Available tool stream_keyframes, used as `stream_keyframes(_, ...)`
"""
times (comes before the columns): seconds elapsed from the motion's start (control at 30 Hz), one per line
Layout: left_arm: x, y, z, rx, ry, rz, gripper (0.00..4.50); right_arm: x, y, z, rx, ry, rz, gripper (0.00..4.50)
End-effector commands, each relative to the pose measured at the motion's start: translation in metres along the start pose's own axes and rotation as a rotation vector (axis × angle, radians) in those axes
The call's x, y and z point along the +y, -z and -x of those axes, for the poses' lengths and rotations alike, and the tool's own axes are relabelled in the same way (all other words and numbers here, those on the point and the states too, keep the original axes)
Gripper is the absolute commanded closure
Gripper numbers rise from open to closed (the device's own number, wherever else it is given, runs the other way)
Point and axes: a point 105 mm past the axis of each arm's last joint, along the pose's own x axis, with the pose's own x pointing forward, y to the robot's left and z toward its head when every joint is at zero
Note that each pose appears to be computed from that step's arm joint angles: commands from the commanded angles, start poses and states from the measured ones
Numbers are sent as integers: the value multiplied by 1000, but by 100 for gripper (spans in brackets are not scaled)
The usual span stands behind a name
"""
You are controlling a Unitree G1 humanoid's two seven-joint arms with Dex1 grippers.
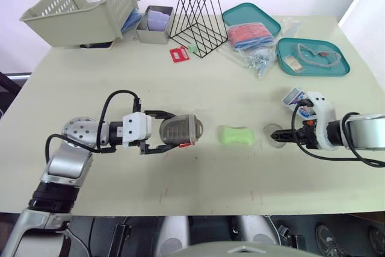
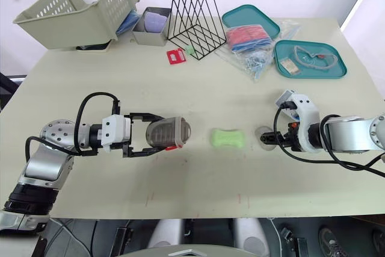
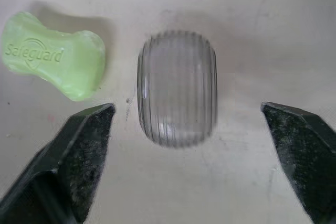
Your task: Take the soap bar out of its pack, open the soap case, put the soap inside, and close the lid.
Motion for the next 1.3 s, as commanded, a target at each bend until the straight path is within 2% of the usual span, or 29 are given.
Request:
stream_keyframes(0.03, 5, -3, 2, 7, 14, -34, 104, 5, -3, 19, -23, 40, 167, 2)
stream_keyframes(0.17, 10, -3, 5, 25, 34, -33, 104, 29, -5, 38, -92, -17, 433, 2)
stream_keyframes(0.33, 16, -3, 7, 54, 58, -32, 104, 60, 1, 44, -213, -174, 724, 2)
stream_keyframes(0.47, 20, -5, 13, 91, 74, -28, 104, 76, -8, 44, -409, -258, 986, 2)
stream_keyframes(0.6, 22, 2, 19, 234, 115, -20, 104, 83, -18, 40, -514, -328, 1047, 2)
stream_keyframes(0.8, 28, -15, 15, 256, 165, -19, 104, 85, -27, 18, -557, -324, 1058, 2)
stream_keyframes(0.97, 35, -11, 4, 404, 239, -106, 104, 95, -19, 4, -559, -357, 1075, 2)
stream_keyframes(1.3, 47, -19, -18, 394, 251, -128, 104, 96, -15, -6, -565, -335, 1066, 2)
